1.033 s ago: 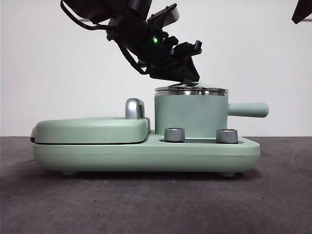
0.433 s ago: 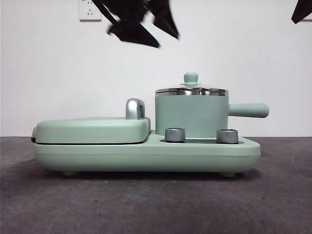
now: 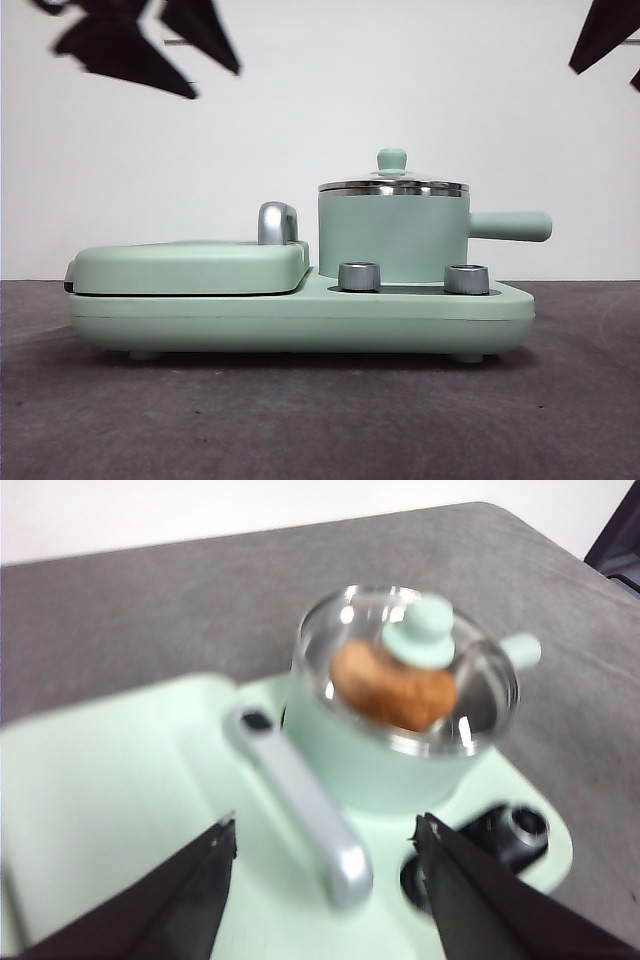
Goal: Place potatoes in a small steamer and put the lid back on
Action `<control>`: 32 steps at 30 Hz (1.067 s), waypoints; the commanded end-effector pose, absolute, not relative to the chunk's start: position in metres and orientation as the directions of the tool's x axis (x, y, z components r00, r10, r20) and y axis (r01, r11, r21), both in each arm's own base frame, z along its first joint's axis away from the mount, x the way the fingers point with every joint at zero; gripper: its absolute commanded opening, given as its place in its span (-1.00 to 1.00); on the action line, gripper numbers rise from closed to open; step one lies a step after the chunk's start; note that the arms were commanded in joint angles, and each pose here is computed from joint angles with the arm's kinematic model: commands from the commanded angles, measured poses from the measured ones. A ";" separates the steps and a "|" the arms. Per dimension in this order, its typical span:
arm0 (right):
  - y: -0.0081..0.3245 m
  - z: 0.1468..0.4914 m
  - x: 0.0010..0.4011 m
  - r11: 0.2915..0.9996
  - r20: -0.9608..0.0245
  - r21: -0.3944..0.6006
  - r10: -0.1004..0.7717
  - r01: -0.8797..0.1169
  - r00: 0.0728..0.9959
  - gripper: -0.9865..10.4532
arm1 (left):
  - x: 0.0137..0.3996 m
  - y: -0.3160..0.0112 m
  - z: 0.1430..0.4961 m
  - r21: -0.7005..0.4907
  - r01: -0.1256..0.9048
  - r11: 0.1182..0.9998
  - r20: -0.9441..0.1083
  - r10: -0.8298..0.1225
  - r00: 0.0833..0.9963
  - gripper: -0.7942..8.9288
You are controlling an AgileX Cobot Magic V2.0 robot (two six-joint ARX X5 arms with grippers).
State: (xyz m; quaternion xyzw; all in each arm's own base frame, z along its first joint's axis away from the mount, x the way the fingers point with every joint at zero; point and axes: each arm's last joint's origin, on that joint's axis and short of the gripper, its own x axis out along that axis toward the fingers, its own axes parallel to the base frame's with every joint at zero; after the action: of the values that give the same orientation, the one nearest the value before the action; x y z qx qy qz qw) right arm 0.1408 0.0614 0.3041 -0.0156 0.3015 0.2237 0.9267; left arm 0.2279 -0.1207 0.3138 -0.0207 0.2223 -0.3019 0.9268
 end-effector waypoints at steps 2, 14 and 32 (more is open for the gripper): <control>0.066 0.301 0.146 0.891 -0.584 0.126 0.422 -0.436 0.694 -0.25 | 0.206 -0.107 0.303 -0.208 0.527 0.824 -0.396 -0.564 0.725 -0.27; 0.068 0.298 0.151 0.892 -0.605 0.127 0.417 -0.434 0.678 -0.25 | 0.164 -0.083 0.293 -0.233 0.479 0.846 -0.443 -0.531 0.722 -0.26; 0.068 0.299 0.151 0.896 -0.592 0.117 0.410 -0.429 0.694 -0.78 | 0.163 -0.083 0.293 -0.227 0.482 0.846 -0.450 -0.531 0.718 -0.82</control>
State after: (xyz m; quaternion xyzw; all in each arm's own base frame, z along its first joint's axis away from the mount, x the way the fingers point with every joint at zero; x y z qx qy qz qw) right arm 0.1500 0.0665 0.2976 -0.0180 0.3223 0.2266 0.9189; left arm 0.1619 -0.0820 0.2917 -0.0484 0.2644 -0.2730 0.9237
